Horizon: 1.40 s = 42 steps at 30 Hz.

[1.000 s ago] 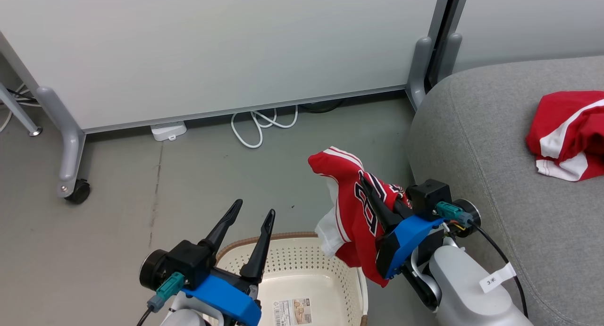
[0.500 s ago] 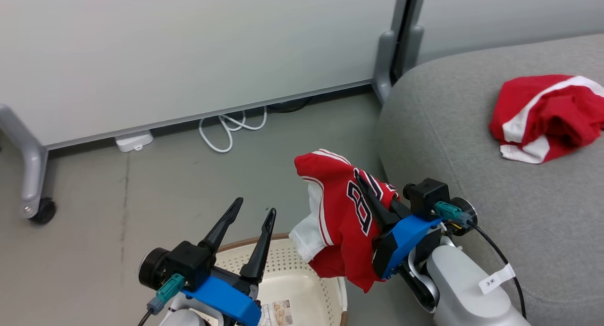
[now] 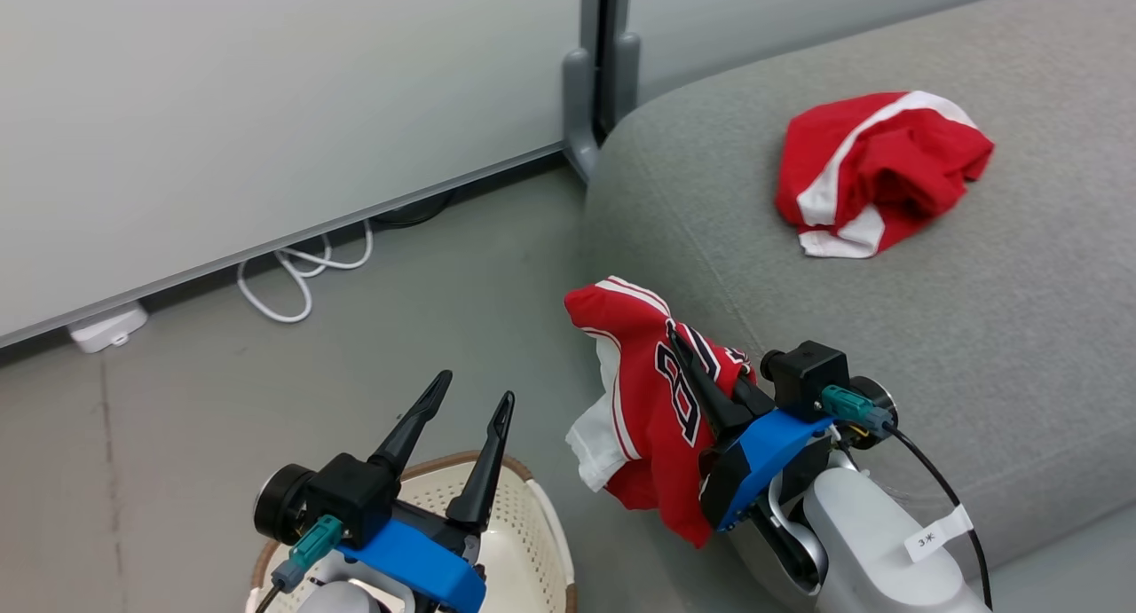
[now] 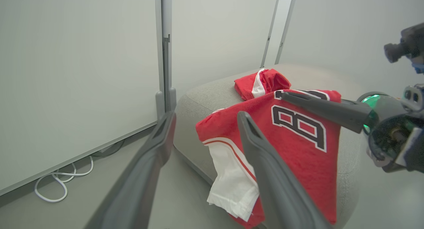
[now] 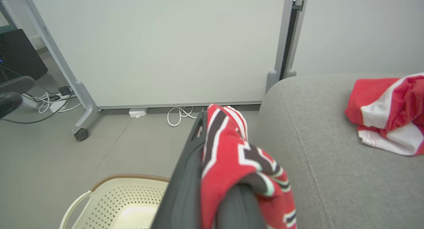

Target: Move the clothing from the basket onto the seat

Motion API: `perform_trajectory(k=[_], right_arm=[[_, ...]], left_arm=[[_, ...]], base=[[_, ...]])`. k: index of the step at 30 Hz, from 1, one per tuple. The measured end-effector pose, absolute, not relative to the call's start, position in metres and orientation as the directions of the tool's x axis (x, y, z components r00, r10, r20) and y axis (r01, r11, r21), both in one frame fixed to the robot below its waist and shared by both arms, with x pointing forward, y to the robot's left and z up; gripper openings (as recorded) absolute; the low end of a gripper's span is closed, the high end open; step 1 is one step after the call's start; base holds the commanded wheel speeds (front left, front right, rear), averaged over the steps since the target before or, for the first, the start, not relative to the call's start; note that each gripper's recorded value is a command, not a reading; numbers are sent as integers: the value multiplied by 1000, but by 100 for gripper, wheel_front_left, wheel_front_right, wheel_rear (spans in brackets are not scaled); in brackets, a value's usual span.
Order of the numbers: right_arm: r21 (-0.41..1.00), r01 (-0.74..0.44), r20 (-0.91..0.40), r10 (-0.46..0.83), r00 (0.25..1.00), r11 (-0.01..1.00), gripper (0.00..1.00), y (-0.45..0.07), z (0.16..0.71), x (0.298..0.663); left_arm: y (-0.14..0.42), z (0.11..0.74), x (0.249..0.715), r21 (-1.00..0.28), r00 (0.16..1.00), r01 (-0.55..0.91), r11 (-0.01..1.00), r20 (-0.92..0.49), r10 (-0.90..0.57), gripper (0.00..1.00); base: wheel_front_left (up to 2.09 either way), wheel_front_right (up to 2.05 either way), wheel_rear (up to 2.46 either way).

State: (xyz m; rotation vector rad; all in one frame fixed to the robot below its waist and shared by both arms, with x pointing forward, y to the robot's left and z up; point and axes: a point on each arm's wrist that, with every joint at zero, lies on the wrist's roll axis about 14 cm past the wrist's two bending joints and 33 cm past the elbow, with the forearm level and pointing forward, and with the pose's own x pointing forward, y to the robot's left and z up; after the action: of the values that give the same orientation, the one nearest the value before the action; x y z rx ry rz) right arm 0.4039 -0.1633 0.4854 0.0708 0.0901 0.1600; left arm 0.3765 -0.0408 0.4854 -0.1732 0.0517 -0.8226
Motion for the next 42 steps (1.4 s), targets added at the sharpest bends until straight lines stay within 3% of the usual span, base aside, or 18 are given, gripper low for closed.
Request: perform_trajectory(k=[13, 27, 35, 42], right_arm=[[80, 18, -91, -11, 996, 997, 0, -221, 483, 371], [81, 72, -94, -65, 993, 994, 0, -237, 482, 361], [99, 103, -61, -97, 993, 990, 0, -250, 493, 374], [33, 125, 29, -126, 992, 992, 0, -275, 536, 421]], left_arm=[[-98, 477, 369, -189, 536, 831, 523, 17, -844, 100], [-114, 472, 365, -194, 489, 857, 477, 10, -873, 100], [-109, 465, 372, -196, 493, 853, 483, 1, -870, 100], [-107, 455, 388, -197, 489, 855, 479, 3, -872, 100]], base=[[0, 0, 0], [0, 0, 0], [0, 0, 0], [0, 0, 0]])
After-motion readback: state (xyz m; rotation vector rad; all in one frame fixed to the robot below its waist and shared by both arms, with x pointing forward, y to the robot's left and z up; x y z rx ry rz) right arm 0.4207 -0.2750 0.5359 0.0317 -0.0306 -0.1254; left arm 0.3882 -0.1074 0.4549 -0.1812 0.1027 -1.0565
